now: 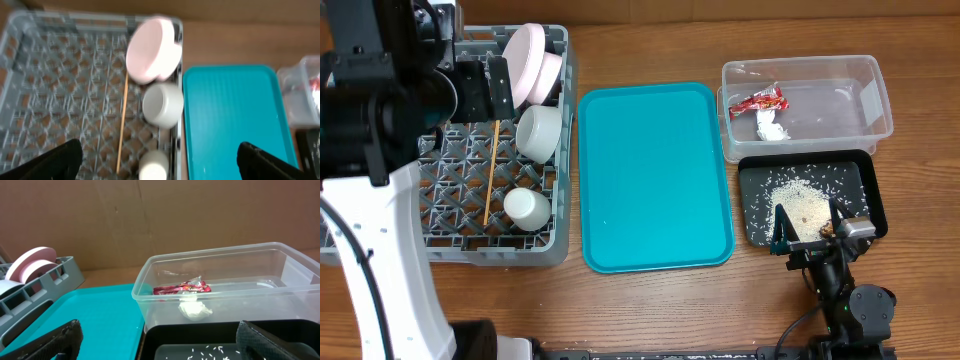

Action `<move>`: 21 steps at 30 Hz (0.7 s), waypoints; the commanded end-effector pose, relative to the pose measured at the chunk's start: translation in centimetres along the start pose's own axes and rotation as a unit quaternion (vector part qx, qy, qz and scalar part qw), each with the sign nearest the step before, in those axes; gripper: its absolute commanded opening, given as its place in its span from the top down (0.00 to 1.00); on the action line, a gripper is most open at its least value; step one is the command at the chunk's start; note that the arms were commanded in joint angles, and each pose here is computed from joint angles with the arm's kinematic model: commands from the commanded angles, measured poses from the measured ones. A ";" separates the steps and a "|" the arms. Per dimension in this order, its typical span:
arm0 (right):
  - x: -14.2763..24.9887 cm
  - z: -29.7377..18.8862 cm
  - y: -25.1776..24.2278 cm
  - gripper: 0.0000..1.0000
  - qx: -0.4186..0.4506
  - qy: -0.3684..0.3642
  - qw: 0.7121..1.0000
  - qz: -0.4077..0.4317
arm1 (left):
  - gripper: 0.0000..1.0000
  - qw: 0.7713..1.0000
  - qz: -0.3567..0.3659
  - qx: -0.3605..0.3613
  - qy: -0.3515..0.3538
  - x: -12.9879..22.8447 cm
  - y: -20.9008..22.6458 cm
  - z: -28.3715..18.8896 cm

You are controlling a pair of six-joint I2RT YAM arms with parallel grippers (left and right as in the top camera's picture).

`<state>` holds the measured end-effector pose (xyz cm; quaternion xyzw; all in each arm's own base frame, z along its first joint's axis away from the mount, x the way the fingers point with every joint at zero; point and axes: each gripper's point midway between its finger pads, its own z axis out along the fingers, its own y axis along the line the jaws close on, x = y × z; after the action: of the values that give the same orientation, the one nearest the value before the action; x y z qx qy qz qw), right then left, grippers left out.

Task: Sort waste into correct bins and load items into the dishwasher

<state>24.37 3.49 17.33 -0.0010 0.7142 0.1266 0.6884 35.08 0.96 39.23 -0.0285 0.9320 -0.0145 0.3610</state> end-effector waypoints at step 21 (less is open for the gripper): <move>0.1 0.0 -0.1 0.00 0.003 -0.005 1.000 -0.003 | 0.00 0.942 0.014 0.003 -0.335 13.4 0.5 -1.7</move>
<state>24.37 3.49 17.36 -0.0011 0.7138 0.1264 0.6889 25.00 0.57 34.79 -0.0176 0.7738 -0.0069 0.6331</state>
